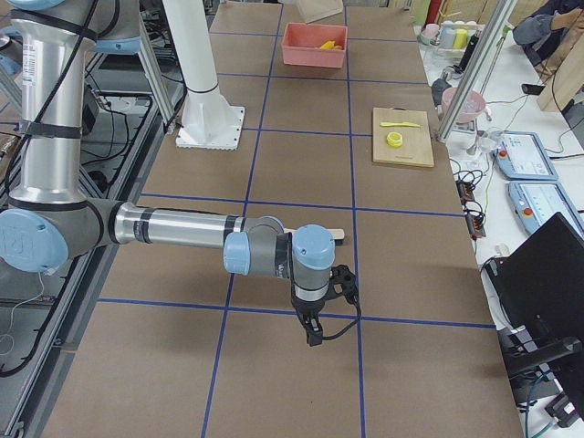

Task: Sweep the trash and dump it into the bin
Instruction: 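Tip the dustpan over the pink bin with the left gripper, then bring the empty dustpan back and set it on the table with the left gripper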

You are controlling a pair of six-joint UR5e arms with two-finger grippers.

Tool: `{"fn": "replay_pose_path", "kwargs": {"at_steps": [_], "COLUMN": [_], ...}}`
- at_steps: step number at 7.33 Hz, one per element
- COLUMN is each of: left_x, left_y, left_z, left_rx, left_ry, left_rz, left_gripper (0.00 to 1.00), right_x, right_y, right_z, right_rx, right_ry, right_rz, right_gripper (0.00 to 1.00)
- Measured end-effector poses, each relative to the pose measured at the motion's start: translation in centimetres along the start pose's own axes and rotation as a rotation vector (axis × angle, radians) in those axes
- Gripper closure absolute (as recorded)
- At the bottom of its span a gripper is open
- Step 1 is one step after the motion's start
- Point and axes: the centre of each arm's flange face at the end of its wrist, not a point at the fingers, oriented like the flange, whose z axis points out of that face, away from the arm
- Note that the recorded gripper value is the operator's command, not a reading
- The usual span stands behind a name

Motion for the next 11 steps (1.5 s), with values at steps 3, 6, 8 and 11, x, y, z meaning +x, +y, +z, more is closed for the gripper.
{"fn": "replay_pose_path", "kwargs": {"at_steps": [3, 6, 8, 11], "left_x": [1.4, 1.5, 3.8, 8.6], "left_y": [-3.4, -7.6, -11.4, -16.9], "left_z": [-3.7, -5.2, -4.4, -0.7], "left_rx": [0.185, 0.354, 0.398, 0.444], "left_ry": [0.028, -0.040, -0.072, -0.101], "left_rz": [-0.047, -0.032, 0.063, 0.305], "left_gripper": [1.00, 1.00, 1.00, 1.00], "right_x": [0.0, 0.0, 0.0, 0.0], "right_y": [0.0, 0.0, 0.0, 0.0], "right_z": [0.0, 0.0, 0.0, 0.0], "right_rx": [0.000, 0.000, 0.000, 0.001], "right_ry": [0.000, 0.000, -0.001, -0.003], "right_rz": [0.000, 0.000, -0.001, -0.002], "right_gripper": [0.00, 0.00, 0.00, 0.00]}}
